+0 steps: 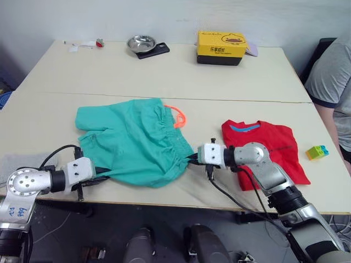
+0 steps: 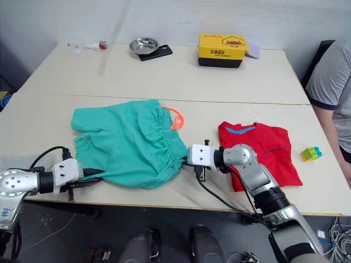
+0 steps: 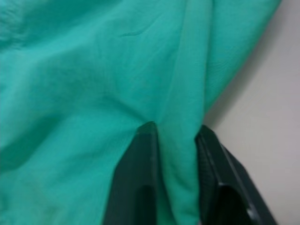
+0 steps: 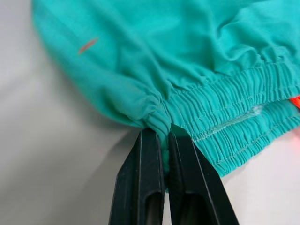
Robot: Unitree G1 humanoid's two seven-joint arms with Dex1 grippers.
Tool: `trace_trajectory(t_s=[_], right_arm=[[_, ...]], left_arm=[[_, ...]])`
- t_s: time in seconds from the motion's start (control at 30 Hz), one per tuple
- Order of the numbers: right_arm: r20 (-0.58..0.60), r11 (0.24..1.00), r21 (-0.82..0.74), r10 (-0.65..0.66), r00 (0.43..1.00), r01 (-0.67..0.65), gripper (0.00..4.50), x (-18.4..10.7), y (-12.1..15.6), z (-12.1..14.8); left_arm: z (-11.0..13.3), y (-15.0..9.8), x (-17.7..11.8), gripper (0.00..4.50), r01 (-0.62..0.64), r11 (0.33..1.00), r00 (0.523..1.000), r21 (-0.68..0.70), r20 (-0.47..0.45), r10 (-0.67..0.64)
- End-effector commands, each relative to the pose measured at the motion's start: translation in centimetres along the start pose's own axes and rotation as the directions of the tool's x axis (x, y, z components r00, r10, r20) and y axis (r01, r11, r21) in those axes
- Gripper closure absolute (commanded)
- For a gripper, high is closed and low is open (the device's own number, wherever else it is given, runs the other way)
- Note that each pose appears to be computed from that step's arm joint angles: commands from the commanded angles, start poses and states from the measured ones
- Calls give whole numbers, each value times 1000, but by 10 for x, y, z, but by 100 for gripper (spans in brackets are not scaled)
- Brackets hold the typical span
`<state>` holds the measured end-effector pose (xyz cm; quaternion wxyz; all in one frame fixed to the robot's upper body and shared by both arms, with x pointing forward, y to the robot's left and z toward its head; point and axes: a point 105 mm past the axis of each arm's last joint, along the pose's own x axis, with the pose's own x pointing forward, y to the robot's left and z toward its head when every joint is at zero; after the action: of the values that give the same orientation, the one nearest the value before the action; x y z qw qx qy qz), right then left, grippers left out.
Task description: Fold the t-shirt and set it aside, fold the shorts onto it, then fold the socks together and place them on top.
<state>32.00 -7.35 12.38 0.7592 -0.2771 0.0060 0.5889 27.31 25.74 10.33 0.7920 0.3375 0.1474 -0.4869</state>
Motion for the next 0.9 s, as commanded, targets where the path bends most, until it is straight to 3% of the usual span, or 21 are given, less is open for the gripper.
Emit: trace_trajectory(t_s=[0.03, 0.27, 0.43, 0.57, 0.63, 0.77, 0.9], right_arm=[[102, 991, 121, -64, 993, 52, 450, -31, -10, 25], [17, 962, 224, -162, 987, 154, 450, -94, -10, 23], [17, 951, 279, -142, 990, 132, 450, -114, 6, 30], [50, 923, 363, -155, 987, 126, 450, -112, 11, 36], [35, 902, 407, -175, 984, 146, 450, -109, 11, 33], [-41, 860, 444, -262, 964, 252, 450, -99, 2, 14], [-46, 829, 473, -314, 948, 297, 450, -85, -3, 10]], left_arm=[[17, 30, -4, 448, -15, 1000, 999, 23, 49, 14], [70, 65, 9, 448, 46, 988, 976, 148, 205, -76], [104, 84, 9, 448, 93, 984, 940, 153, 314, -137], [103, 86, 1, 448, 185, 982, 932, 26, 312, -184], [91, 90, 1, 448, 152, 988, 952, -34, 273, -137], [60, 81, 6, 360, 117, 989, 972, -91, 213, -96], [40, 66, 1, 229, 55, 996, 978, -64, 205, -41]])
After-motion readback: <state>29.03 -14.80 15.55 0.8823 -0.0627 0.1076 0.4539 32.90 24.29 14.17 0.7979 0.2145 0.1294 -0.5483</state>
